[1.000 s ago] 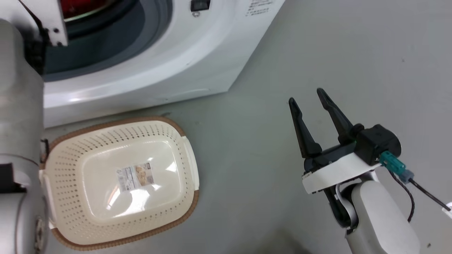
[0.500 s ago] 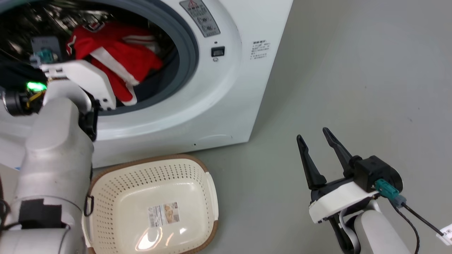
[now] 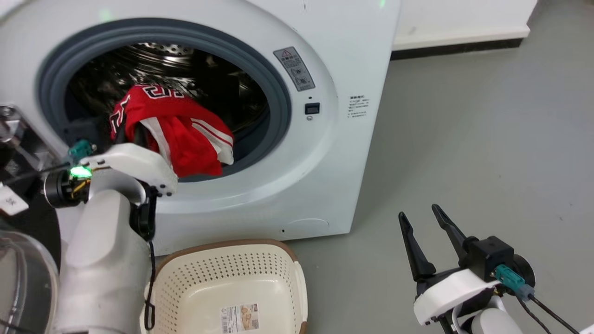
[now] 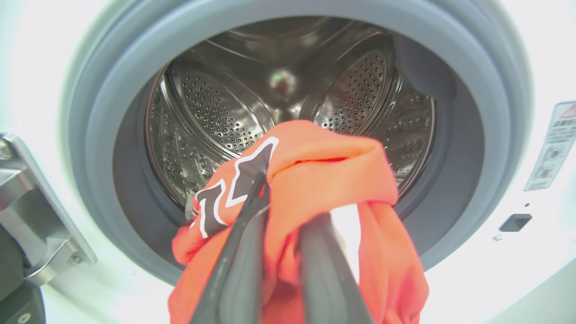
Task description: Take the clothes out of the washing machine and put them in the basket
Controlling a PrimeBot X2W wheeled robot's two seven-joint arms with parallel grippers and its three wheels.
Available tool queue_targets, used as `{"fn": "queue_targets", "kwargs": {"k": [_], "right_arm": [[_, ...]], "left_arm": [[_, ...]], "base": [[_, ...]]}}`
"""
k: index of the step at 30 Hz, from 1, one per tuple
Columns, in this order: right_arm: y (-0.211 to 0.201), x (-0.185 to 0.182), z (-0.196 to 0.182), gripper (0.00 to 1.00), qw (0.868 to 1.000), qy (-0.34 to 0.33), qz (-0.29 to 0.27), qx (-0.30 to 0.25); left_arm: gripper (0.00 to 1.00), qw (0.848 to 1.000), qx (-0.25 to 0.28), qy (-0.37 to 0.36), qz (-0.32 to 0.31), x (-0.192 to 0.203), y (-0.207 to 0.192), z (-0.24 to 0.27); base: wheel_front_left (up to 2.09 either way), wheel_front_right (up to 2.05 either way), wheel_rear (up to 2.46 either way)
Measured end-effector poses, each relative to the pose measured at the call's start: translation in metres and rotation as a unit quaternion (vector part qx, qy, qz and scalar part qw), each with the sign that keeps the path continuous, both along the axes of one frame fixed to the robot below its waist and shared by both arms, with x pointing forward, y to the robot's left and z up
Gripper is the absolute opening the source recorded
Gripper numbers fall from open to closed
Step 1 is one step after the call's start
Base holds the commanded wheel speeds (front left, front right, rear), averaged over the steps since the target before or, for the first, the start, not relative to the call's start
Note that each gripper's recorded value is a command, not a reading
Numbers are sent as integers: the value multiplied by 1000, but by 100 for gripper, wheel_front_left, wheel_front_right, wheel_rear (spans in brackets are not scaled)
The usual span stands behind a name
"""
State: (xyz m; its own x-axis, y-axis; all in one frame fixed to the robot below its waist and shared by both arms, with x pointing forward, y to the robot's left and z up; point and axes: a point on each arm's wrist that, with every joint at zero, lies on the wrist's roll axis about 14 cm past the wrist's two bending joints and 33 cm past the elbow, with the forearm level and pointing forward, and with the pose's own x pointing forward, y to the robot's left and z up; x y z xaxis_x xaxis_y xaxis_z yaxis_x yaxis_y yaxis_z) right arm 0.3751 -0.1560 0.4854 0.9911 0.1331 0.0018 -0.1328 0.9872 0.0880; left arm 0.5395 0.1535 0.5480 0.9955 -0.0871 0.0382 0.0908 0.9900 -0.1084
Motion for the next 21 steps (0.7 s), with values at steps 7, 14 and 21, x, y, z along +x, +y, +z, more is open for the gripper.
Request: {"fn": "queue_targets", "kwargs": {"k": [7,14,21], "right_arm": [[11,-10,5,100,1000,-2,16,3],[24,-16,12,100,999,-8,34,4],[31,-15,16,100,999,-11,46,3]], "left_arm": [[0,997,0,-75,2,-46,4,30],[0,988,-1,-156,6,-95,5,74],[0,985,1,-173,14,-140,5,88]], "base": [[0,0,0],[0,0,0],[0,0,0]]}}
